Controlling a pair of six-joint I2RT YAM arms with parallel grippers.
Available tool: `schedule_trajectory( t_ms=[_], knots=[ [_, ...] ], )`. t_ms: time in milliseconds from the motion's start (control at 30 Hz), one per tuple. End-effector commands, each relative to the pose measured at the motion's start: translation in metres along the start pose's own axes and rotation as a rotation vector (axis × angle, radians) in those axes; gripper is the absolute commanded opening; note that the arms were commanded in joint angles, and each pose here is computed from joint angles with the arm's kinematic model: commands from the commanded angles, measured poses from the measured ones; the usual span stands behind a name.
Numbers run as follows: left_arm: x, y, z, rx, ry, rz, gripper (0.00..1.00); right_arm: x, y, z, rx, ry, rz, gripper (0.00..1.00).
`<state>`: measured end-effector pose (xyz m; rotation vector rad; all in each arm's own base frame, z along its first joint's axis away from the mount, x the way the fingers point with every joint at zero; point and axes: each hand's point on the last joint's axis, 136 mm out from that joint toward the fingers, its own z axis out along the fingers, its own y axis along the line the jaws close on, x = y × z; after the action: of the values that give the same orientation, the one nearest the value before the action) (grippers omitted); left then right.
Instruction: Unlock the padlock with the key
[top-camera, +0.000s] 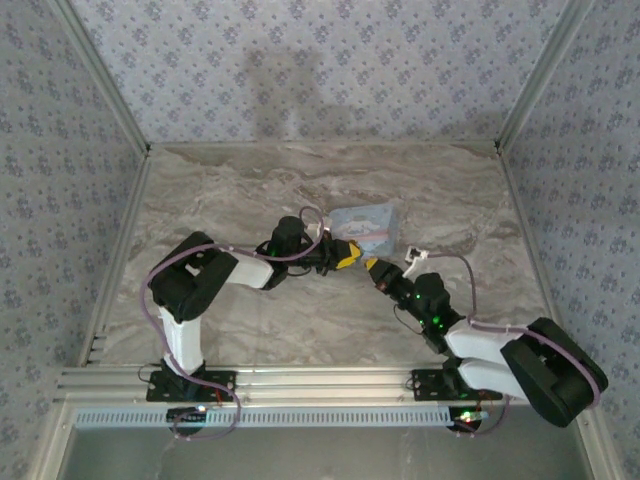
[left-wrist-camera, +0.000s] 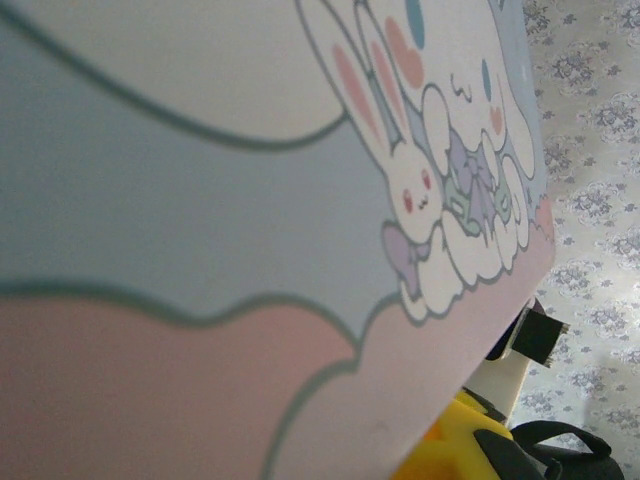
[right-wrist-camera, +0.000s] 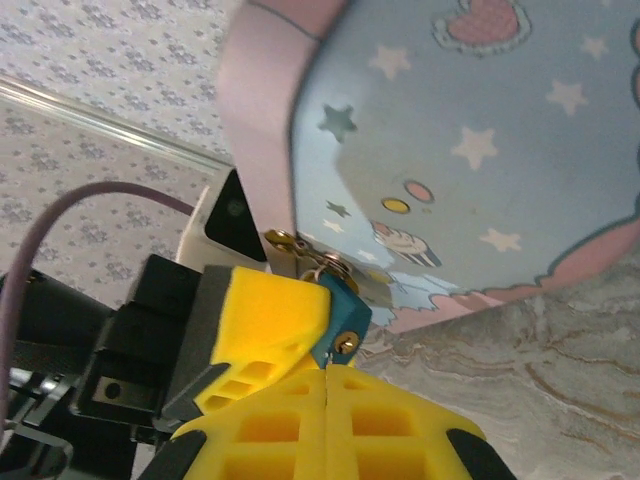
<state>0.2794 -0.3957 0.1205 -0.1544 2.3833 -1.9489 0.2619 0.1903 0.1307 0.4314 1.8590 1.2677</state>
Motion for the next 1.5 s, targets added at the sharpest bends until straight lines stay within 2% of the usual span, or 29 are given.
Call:
schedule_trajectory(
  t_ms=[0,433,900,1467],
  knots=[
    [0.0,-0.008,0.0,0.037,0.017,0.014,0.0,-0.003,-0.001,-0.001,0.008,-0.01,-0.007,0.0],
    [0.002,-0.014,0.001,0.067,0.011,0.01,0.0,-0.003,-0.001,0.008,-0.005,-0.015,0.005,0.0],
    [-0.004,-0.013,0.001,0.089,-0.015,-0.006,0.0,-0.007,-0.003,0.0,0.008,-0.042,0.004,0.0],
    [0.004,-0.028,0.008,0.144,0.006,-0.006,0.0,-0.01,0.003,0.007,-0.013,-0.053,-0.009,0.0]
  ],
)
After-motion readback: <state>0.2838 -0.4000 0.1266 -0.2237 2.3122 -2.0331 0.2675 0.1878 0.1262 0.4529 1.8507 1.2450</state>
